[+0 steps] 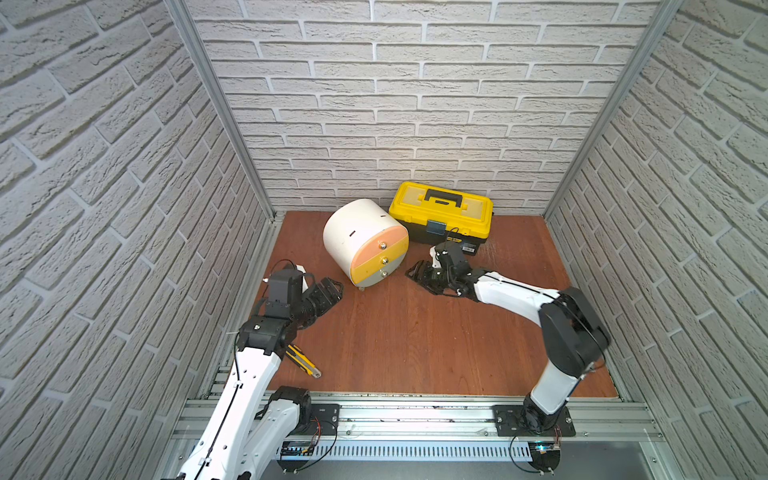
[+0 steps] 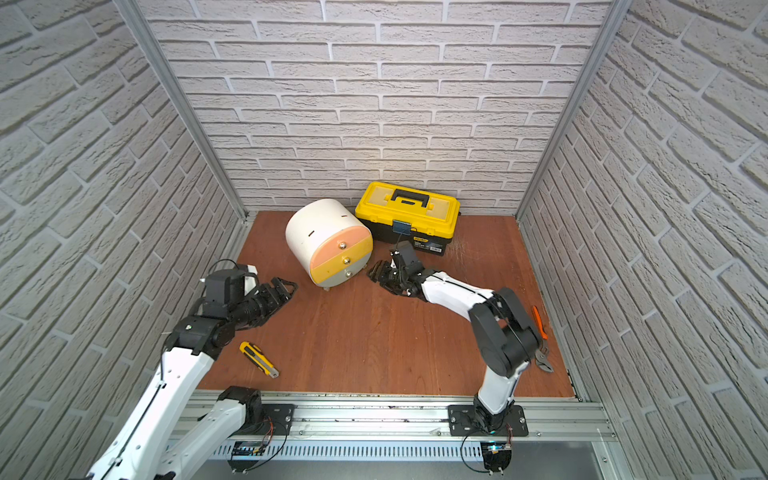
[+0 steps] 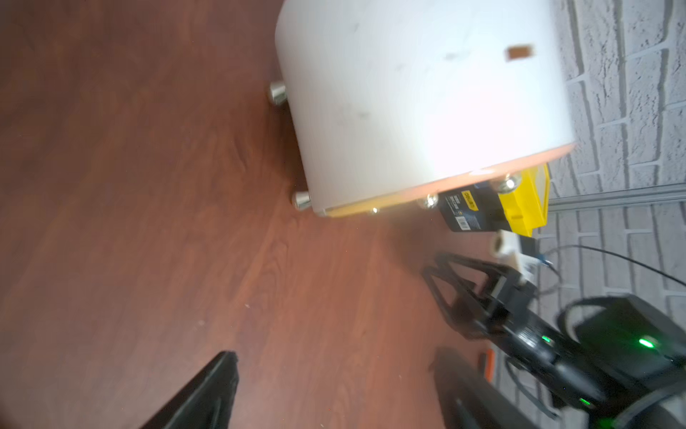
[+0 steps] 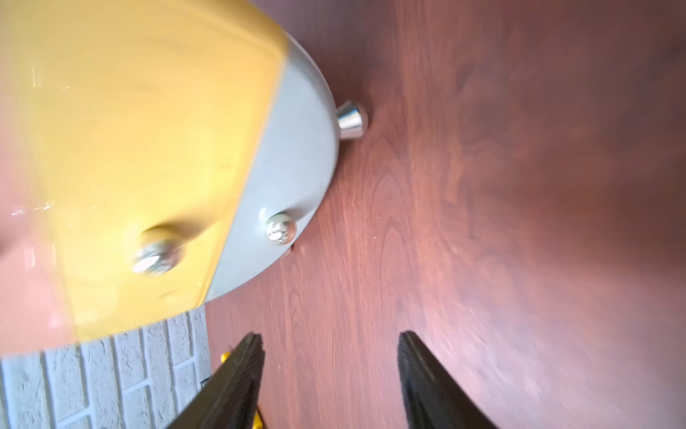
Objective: Put the binder clips in the drawer according to color
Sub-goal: Close the drawer in the storage box, then reset both arms
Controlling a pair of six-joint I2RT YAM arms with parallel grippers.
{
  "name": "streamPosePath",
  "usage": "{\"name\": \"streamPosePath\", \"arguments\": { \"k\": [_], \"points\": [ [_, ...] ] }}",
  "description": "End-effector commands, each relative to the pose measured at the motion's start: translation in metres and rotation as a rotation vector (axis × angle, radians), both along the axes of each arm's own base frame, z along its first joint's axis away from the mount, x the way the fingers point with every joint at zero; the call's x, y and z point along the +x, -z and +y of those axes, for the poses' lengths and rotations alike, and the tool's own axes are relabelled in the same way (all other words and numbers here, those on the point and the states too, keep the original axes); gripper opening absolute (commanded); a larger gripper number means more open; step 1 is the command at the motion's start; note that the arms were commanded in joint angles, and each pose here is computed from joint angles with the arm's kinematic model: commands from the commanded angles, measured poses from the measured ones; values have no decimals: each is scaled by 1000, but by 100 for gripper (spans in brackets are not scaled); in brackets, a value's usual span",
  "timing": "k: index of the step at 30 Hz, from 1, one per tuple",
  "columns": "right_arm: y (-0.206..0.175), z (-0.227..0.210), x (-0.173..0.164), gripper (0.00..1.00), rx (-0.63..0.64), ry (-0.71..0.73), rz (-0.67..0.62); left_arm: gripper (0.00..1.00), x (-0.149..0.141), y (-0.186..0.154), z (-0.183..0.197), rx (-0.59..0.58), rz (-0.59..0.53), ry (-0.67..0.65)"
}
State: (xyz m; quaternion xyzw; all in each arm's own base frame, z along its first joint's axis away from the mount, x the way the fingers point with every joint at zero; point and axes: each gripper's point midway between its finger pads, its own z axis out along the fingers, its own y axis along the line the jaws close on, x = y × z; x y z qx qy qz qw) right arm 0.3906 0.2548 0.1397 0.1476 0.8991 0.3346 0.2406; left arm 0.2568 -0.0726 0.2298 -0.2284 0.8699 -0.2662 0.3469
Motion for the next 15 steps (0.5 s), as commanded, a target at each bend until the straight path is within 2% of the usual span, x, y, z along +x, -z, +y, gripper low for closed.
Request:
{"name": "streamPosePath", "arguments": {
  "k": [1,7,9,10,12,13,15],
  "points": [
    [-31,-59,-18,65,-309,-8,-120,99,0,-28,44,295,-81,-75],
    [-135,-153,-37,72,-752,134,-399,98,15,-89,100,746,-279,-193],
    [-177,-183,-44,77,-872,235,-511,98,24,-102,108,912,-318,-162],
    [-192,-191,-46,84,-916,261,-558,98,28,-105,109,972,-322,-136],
    [-213,-186,-47,98,-1007,149,-692,98,36,-113,111,1059,-312,-101],
    [-217,-184,-46,100,-1053,103,-733,98,38,-112,116,1063,-295,-137],
    [-212,-183,-47,100,-1111,33,-736,98,42,-106,126,1076,-270,-218]
  ]
}}
